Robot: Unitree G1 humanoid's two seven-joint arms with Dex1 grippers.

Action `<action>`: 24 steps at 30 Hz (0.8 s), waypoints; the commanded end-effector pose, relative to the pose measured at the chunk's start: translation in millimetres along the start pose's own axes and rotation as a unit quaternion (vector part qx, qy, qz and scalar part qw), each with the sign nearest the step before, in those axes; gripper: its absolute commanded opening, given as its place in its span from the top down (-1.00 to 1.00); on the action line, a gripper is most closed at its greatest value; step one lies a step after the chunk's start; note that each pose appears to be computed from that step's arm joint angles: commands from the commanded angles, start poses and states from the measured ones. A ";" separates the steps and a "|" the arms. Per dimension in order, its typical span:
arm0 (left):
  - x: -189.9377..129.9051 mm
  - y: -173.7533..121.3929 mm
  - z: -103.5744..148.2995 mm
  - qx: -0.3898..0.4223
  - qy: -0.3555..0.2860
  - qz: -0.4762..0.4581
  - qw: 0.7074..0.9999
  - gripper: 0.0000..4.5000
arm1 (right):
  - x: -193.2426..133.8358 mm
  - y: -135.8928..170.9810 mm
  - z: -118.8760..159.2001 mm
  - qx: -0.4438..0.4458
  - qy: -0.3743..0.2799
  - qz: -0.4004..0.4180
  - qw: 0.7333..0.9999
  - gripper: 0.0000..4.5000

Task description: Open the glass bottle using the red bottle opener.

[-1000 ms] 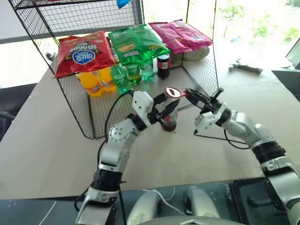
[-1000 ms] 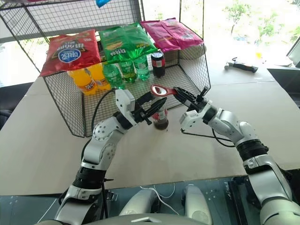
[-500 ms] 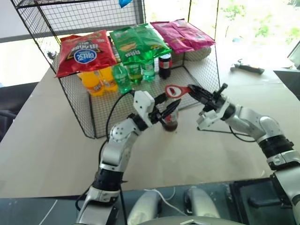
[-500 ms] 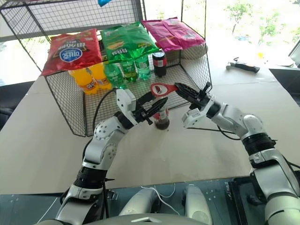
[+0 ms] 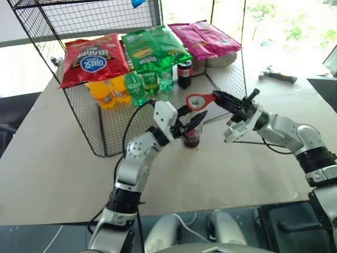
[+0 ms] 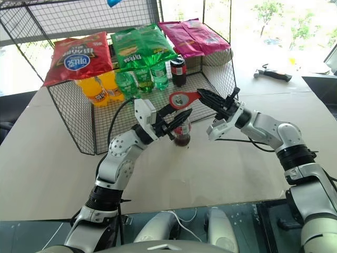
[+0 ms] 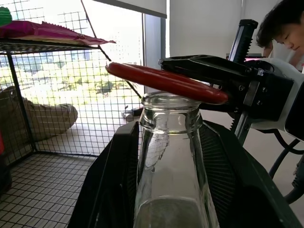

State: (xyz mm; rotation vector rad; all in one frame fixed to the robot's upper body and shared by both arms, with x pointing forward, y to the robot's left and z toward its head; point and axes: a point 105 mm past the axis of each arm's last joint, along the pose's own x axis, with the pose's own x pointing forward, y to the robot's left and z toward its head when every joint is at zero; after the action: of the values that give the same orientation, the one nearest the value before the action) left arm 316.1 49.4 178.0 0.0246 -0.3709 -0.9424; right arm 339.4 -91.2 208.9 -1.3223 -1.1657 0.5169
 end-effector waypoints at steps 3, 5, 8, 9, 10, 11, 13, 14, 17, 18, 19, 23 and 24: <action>-7.7 0.2 -6.4 -0.013 0.012 0.004 1.000 0.29 | -1.9 -24.8 -7.7 0.050 0.034 -0.092 0.994 1.00; -8.4 0.5 -3.7 -0.016 0.006 0.005 1.000 0.29 | -3.5 -26.5 -11.4 0.063 0.049 -0.103 0.992 1.00; -8.2 0.5 -0.4 -0.022 -0.003 0.004 1.000 0.29 | -5.7 -27.7 -17.7 0.076 0.068 -0.112 0.988 1.00; -7.9 0.1 0.7 -0.025 -0.005 0.002 1.000 0.12 | -6.2 -27.8 -19.2 0.077 0.072 -0.112 0.988 1.00; -7.4 0.0 2.3 -0.028 -0.009 0.001 1.000 -0.06 | -7.0 -27.9 -21.1 0.080 0.077 -0.113 0.987 1.00; -7.0 0.3 3.5 -0.028 -0.012 0.002 1.000 -0.18 | -7.7 -27.8 -22.6 0.084 0.082 -0.115 0.986 1.00; -6.2 0.7 4.5 -0.027 -0.014 0.003 1.000 -0.58 | -8.7 -27.1 -24.0 0.086 0.086 -0.114 0.986 1.00; -5.6 1.3 5.7 -0.023 -0.016 0.006 1.000 -0.72 | -9.1 -26.5 -24.3 0.089 0.088 -0.113 0.986 1.00; -4.6 1.7 9.0 -0.019 -0.025 0.007 0.999 -0.97 | -9.7 -25.4 -24.5 0.092 0.090 -0.111 0.985 1.00; -4.5 1.6 9.6 -0.018 -0.027 0.007 0.999 -0.97 | -10.0 -25.2 -24.7 0.093 0.092 -0.112 0.985 1.00; -4.6 1.6 9.9 -0.016 -0.028 0.007 0.999 -0.97 | -10.3 -25.1 -24.9 0.094 0.093 -0.112 0.985 1.00; -6.1 0.2 9.8 -0.009 -0.025 0.003 1.000 -0.97 | -13.6 -19.1 -28.1 0.123 0.110 -0.108 0.980 1.00; -7.7 -1.7 9.2 -0.007 -0.022 -0.003 1.000 -0.97 | -16.3 -8.6 -30.9 0.175 0.132 -0.101 0.970 1.00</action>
State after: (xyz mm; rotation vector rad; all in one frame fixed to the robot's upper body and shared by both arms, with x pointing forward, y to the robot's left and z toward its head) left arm 314.1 54.4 171.9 -0.0318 -0.3438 -0.9386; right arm 352.9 -114.4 215.5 -1.0358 -0.9953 0.3770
